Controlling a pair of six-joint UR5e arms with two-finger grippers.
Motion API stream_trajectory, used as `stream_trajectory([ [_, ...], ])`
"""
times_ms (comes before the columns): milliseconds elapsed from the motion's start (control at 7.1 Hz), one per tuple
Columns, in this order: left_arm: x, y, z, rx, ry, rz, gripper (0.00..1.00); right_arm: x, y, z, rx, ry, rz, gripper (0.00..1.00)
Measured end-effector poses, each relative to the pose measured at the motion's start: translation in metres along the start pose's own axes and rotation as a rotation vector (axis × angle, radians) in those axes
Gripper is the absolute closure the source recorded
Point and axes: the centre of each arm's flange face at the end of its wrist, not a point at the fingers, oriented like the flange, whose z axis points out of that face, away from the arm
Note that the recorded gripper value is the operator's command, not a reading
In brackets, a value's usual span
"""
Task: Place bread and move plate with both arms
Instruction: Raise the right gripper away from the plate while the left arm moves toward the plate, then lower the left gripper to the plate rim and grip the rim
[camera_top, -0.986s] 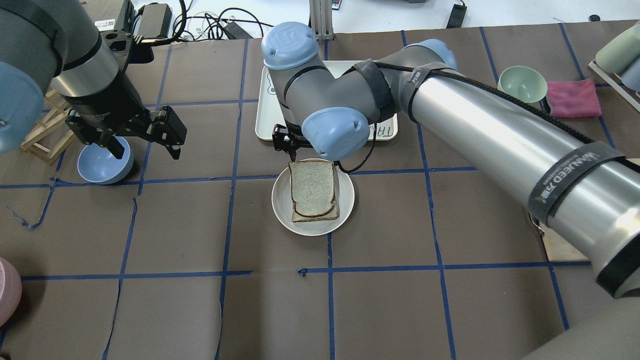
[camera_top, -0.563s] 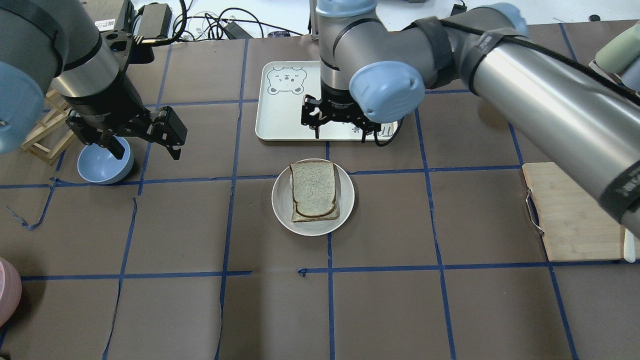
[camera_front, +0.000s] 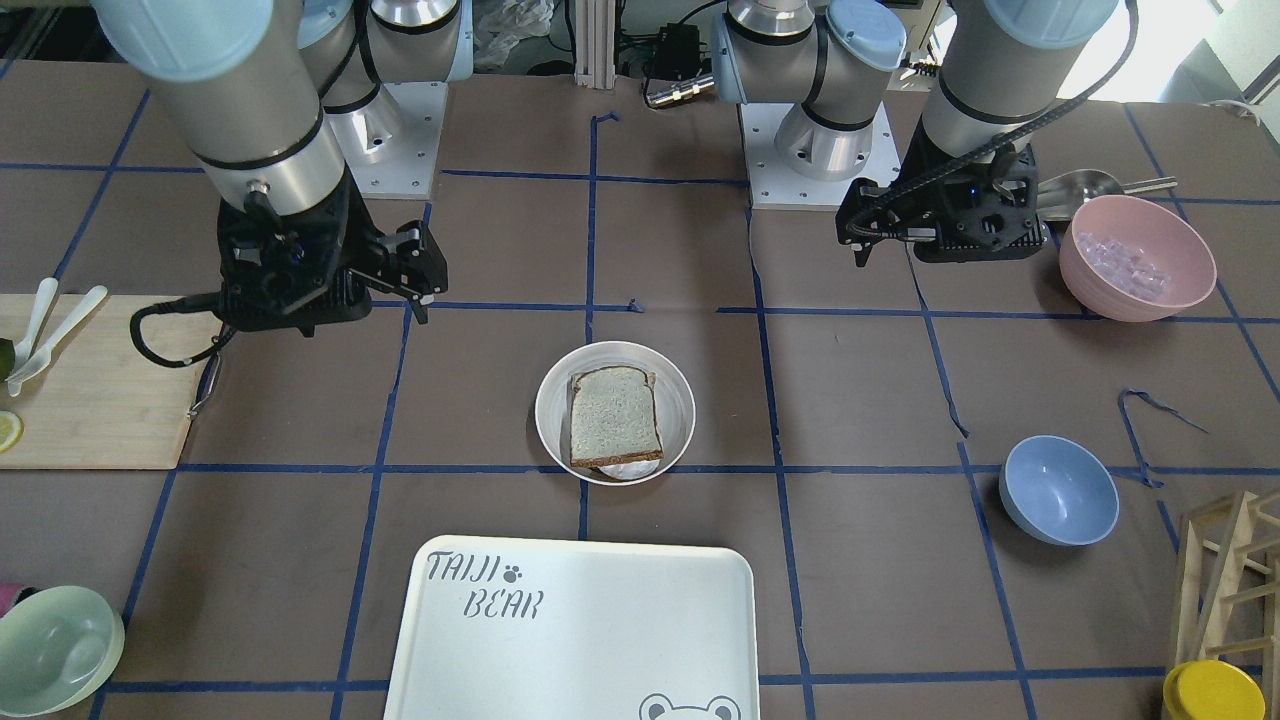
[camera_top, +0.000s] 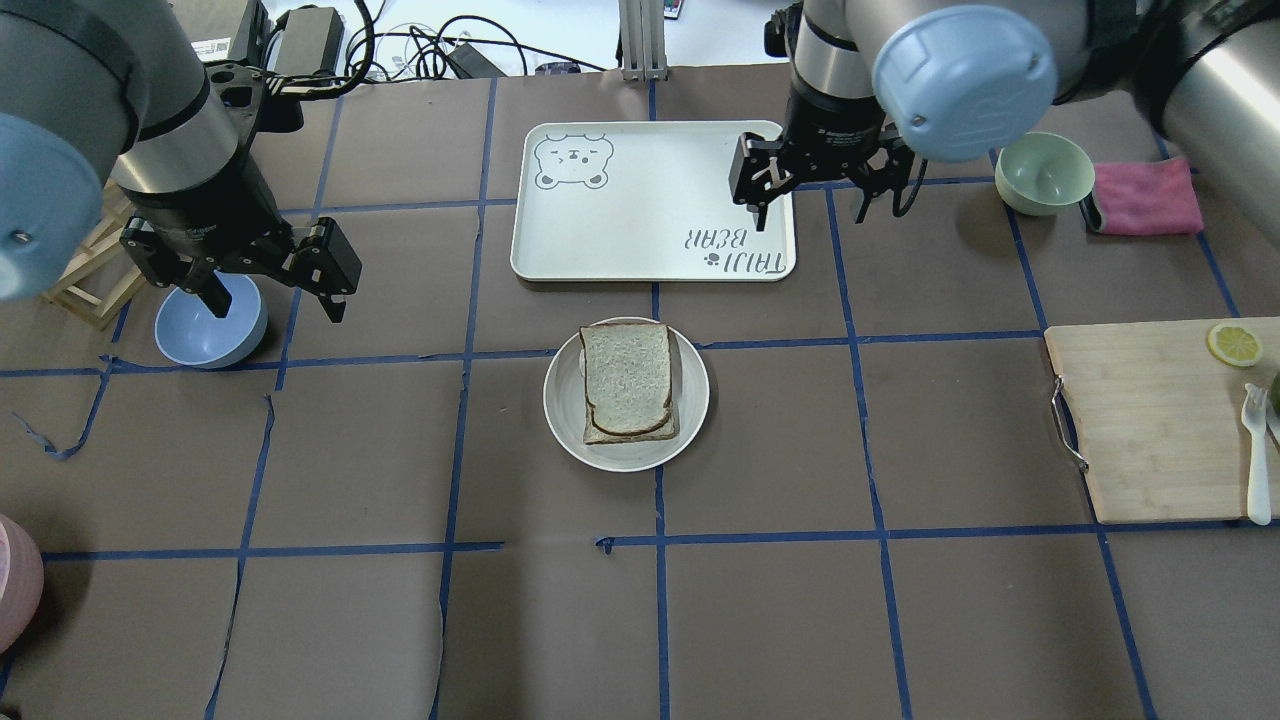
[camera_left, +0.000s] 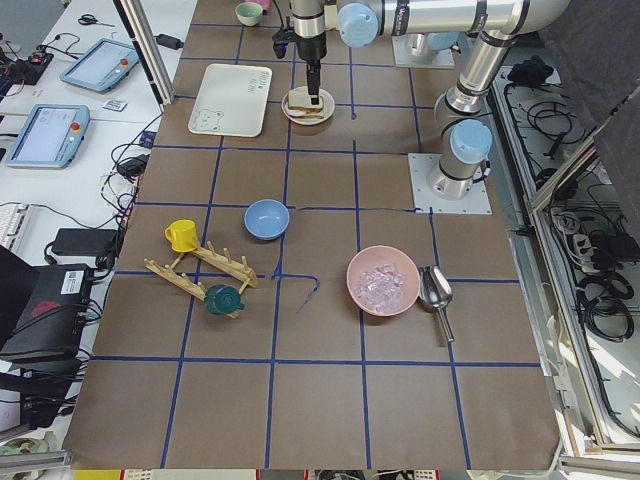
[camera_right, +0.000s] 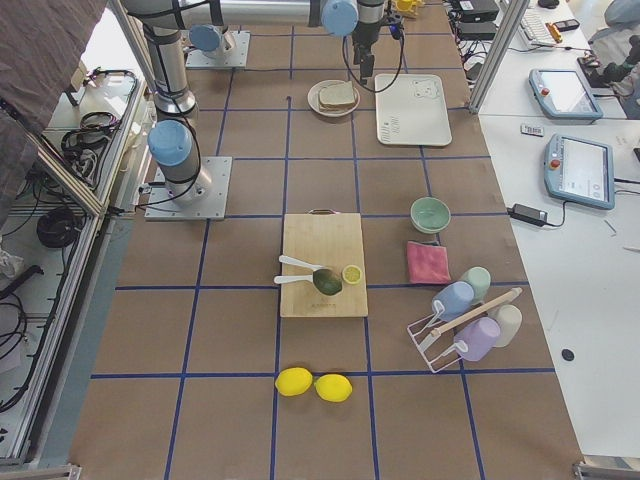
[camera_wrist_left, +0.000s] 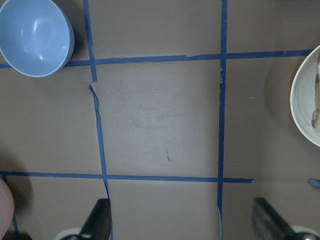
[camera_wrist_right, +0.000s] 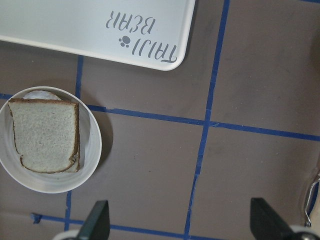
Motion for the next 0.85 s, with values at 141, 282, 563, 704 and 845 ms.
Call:
stream_trajectory([
  [141,0.008,-0.008,0.011,-0.002,0.044,-0.042,0.0,-0.003,0.018,-0.025,0.033,-0.002,-0.015,0.0],
  [282,0.018,-0.019,0.026,0.006,0.099,-0.085,0.0,-0.004,0.027,-0.037,0.051,0.001,-0.022,0.0],
  [563,0.045,-0.036,0.057,0.041,0.142,-0.104,0.0,-0.004,0.033,-0.041,0.054,0.006,-0.026,0.0],
  [704,0.062,-0.043,0.073,0.056,0.148,-0.106,0.0,-0.005,0.034,-0.041,0.051,0.006,-0.028,0.0],
  [845,0.078,-0.047,0.089,0.053,0.167,-0.099,0.0,-0.004,0.035,-0.041,0.049,0.008,-0.026,0.0],
])
